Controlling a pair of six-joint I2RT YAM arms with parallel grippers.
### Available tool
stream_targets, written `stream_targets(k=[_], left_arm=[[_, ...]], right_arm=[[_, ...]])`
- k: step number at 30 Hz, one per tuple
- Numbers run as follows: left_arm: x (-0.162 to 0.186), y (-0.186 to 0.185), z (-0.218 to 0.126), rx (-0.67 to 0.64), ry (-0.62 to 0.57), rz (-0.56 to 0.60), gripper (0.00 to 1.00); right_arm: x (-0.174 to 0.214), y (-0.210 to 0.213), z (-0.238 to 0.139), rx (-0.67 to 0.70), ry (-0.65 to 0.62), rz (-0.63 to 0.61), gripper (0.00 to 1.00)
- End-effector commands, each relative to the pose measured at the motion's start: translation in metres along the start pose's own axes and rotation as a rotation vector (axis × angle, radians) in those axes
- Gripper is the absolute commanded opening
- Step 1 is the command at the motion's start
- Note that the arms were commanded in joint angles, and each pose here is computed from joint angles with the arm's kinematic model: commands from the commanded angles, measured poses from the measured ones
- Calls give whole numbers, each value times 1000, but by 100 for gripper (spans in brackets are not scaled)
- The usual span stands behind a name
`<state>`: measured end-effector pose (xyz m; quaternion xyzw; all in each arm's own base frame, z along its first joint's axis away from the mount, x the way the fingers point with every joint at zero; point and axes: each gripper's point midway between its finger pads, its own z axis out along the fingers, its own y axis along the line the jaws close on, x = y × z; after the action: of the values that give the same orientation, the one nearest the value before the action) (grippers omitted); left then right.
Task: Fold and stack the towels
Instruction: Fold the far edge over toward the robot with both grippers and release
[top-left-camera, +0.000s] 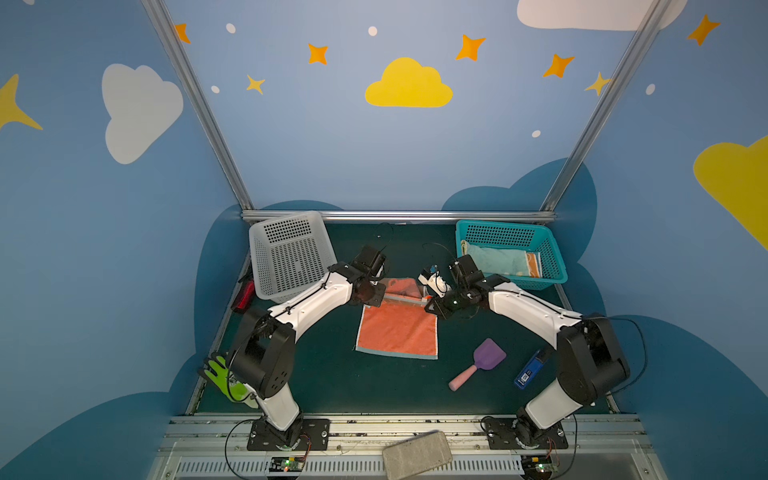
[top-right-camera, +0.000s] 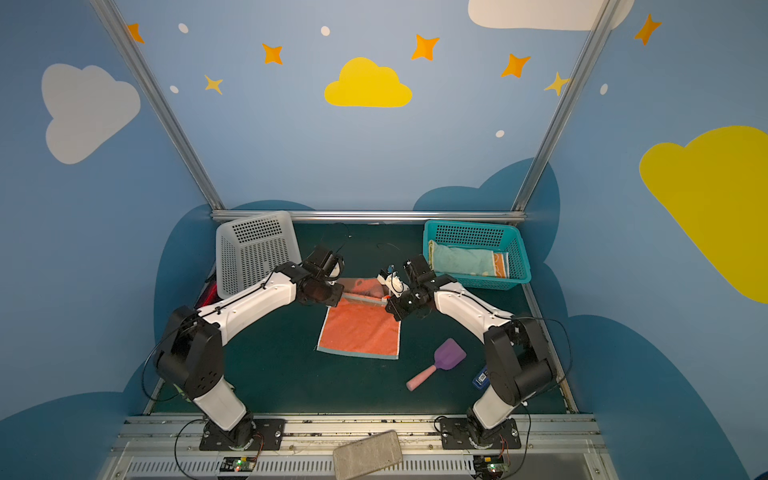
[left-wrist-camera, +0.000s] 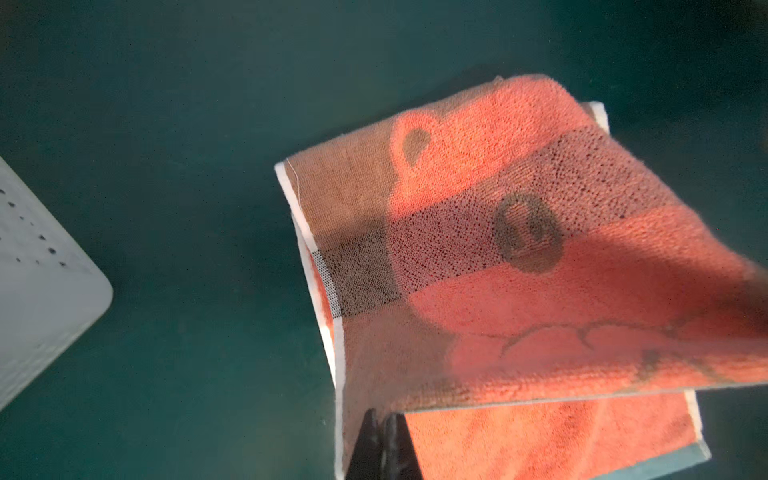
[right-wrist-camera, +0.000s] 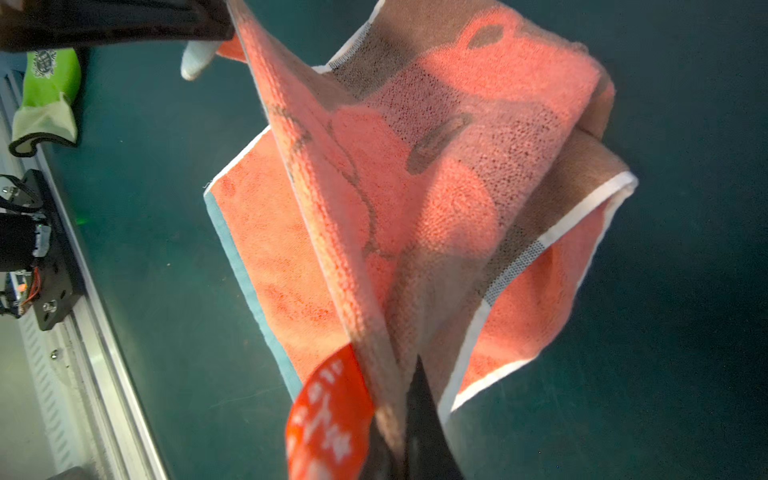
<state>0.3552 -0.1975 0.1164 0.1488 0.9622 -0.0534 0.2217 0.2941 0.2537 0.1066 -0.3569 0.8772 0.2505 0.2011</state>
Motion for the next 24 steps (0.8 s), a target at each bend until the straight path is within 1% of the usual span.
stream_targets(k=[1,9,10,12,17,21,24], left_arm=[[28,50,-12,-203,57,-68,4],[57,42,-17,-172,83,-96,4],[60,40,-15,-163,90,-98,4],[68,36,-10,-156,104,-99,4],[88,31,6,-158,151,-102,4],[97,29,14,-175,176,-90,4],[99,30,17,-197,176,-80,4]], right_arm=[[37,-5,-11,69,98,113,0],[63,16,-6,39,142,131,0],[63,17,-4,50,139,124,0],[62,26,-1,23,129,114,0],[69,34,11,-9,156,144,0],[85,37,19,8,213,182,0],[96,36,24,35,230,189,0]])
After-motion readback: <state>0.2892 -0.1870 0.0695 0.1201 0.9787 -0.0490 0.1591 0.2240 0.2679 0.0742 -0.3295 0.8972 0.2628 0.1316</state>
